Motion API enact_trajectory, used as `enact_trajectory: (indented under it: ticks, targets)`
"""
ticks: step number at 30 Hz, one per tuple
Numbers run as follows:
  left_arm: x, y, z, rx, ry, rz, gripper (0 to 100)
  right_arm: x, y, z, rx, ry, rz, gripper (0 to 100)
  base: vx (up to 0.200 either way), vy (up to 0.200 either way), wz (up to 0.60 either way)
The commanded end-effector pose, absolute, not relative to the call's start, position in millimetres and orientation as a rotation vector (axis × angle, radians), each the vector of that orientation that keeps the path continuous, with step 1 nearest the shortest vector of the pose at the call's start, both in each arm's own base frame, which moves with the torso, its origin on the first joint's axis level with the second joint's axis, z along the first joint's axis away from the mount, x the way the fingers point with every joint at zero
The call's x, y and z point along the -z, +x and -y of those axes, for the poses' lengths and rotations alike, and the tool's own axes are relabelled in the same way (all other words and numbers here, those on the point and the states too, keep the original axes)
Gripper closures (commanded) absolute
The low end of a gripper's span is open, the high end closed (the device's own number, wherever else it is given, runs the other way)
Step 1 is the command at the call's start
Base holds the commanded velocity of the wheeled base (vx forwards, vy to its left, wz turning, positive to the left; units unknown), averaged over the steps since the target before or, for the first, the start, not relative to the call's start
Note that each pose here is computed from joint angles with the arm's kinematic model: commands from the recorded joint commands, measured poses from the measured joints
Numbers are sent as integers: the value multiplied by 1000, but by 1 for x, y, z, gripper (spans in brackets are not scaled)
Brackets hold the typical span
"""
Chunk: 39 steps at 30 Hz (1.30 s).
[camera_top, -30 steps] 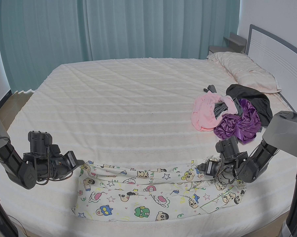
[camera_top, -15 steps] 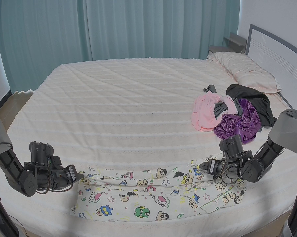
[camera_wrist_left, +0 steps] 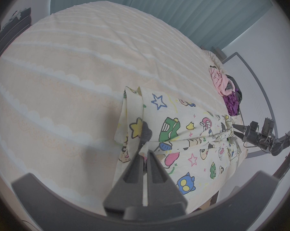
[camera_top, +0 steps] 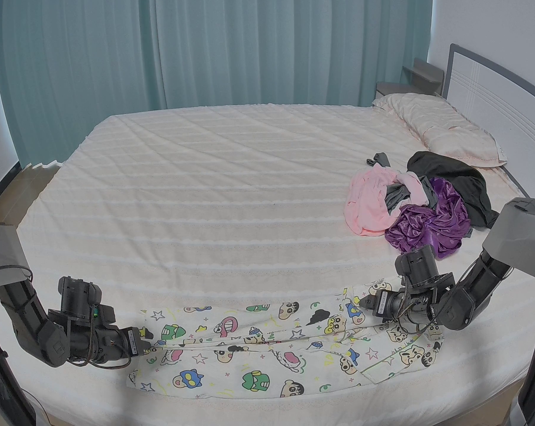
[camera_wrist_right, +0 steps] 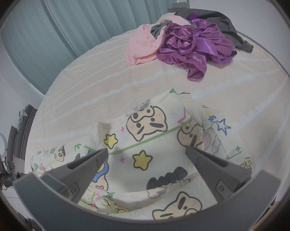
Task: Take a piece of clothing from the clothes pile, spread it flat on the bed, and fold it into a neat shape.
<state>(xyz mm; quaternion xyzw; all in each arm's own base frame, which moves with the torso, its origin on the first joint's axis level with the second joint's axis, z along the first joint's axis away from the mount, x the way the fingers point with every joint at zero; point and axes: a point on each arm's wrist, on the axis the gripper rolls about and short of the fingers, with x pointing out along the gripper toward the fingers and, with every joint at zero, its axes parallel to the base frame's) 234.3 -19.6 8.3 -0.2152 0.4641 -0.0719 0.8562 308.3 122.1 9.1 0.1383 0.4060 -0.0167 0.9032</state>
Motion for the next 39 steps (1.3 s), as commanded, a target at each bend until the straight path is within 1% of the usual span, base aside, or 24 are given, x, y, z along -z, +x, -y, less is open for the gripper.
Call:
enact_trajectory:
  ticks: [1, 2, 7, 12, 18, 22, 25, 28, 39]
  targets:
    - [-6, 233, 19, 134, -444, -987, 100, -8, 308, -122, 35, 284, -842, 0, 0, 0, 0]
    - [-6, 233, 19, 122, -439, -983, 0, -8, 308, -123, 34, 284, -842, 0, 0, 0, 0]
    - [-8, 233, 14, 91, -440, -969, 0, -8, 308, -123, 34, 283, -844, 0, 0, 0, 0]
    - [-31, 233, 0, 60, -489, -859, 0, -8, 308, -123, 34, 283, -844, 0, 0, 0, 0]
    - [-53, 246, 0, 44, -585, -767, 0, -8, 308, -123, 34, 284, -842, 0, 0, 0, 0]
    - [-59, 263, 1, 9, -662, -811, 0, -8, 308, -123, 34, 286, -841, 0, 0, 0, 0]
    - [-47, 271, 2, -10, -674, -894, 0, -8, 308, -123, 34, 286, -841, 0, 0, 0, 0]
    - [-35, 277, 3, -14, -681, -939, 0, -8, 308, -123, 34, 286, -841, 0, 0, 0, 0]
    - [-21, 283, 12, 53, -700, -1005, 0, -5, 308, -123, 37, 282, -849, 0, 0, 0, 0]
